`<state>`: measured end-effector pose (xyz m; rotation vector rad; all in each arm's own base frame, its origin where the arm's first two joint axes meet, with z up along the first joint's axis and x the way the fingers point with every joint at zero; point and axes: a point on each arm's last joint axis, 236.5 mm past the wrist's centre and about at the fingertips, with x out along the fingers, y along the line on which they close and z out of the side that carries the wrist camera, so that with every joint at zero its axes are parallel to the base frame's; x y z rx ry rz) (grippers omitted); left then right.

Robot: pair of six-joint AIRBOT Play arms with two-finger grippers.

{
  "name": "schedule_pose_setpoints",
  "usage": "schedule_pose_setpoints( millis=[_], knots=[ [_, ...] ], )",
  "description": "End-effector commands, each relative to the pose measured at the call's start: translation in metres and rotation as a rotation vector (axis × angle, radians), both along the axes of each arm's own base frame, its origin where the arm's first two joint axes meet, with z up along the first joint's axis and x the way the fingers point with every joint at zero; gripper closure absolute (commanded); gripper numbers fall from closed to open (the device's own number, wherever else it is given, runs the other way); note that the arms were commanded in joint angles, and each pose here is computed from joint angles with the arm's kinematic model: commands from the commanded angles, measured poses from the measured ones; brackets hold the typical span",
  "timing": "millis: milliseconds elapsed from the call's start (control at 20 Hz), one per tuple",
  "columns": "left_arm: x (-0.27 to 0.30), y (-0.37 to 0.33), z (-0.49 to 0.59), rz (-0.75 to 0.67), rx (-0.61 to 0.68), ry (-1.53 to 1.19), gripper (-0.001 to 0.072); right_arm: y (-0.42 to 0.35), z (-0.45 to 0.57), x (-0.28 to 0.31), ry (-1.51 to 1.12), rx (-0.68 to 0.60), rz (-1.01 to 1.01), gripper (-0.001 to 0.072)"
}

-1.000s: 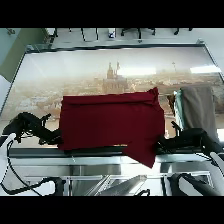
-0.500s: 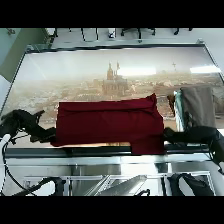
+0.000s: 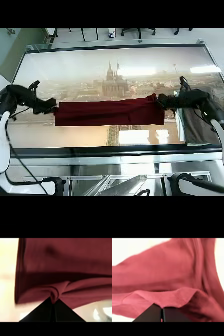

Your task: Fold the shirts.

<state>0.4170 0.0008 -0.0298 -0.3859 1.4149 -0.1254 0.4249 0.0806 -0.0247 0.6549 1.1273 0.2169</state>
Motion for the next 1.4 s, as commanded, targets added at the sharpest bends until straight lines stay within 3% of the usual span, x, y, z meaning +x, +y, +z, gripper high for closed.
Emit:
schedule_pose_setpoints(
  millis=[0,400,450,500,550,600,650,750,1350],
  knots=[
    [0.047,-0.009,-0.02,-0.008,-0.01,-0.03,0.0691,0.011,-0.04,0.029,0.056,0.005,0.024,0.0693],
    [0.07,-0.01,-0.048,-0.039,-0.038,0.064,0.0691,-0.001,-0.051,0.035,0.063,-0.013,0.049,0.0685],
    [0.072,-0.01,-0.046,-0.041,-0.037,0.059,0.0691,0.0,-0.047,0.038,0.05,-0.017,0.064,0.0659],
    [0.072,-0.013,-0.042,-0.045,-0.043,0.058,0.0683,0.002,-0.041,0.039,0.032,-0.024,0.099,0.0447],
    [0.071,-0.015,-0.039,-0.054,-0.049,0.063,0.0511,0.003,-0.033,0.04,0.024,-0.021,0.127,0.0204],
    [0.07,-0.016,-0.035,-0.061,-0.052,0.068,0.0138,0.001,-0.026,0.04,0.027,-0.014,0.143,0.0171],
    [0.069,-0.016,-0.031,-0.067,-0.054,0.071,0.0012,-0.004,-0.021,0.038,0.034,-0.026,0.164,0.0166],
    [0.068,-0.018,-0.018,-0.086,-0.062,0.074,0.0012,-0.028,-0.021,0.03,0.073,-0.076,0.185,0.0013],
    [0.074,-0.017,0.084,-0.05,-0.035,-0.099,0.0016,-0.038,-0.098,-0.011,0.319,0.029,0.251,0.0016]
  ],
)
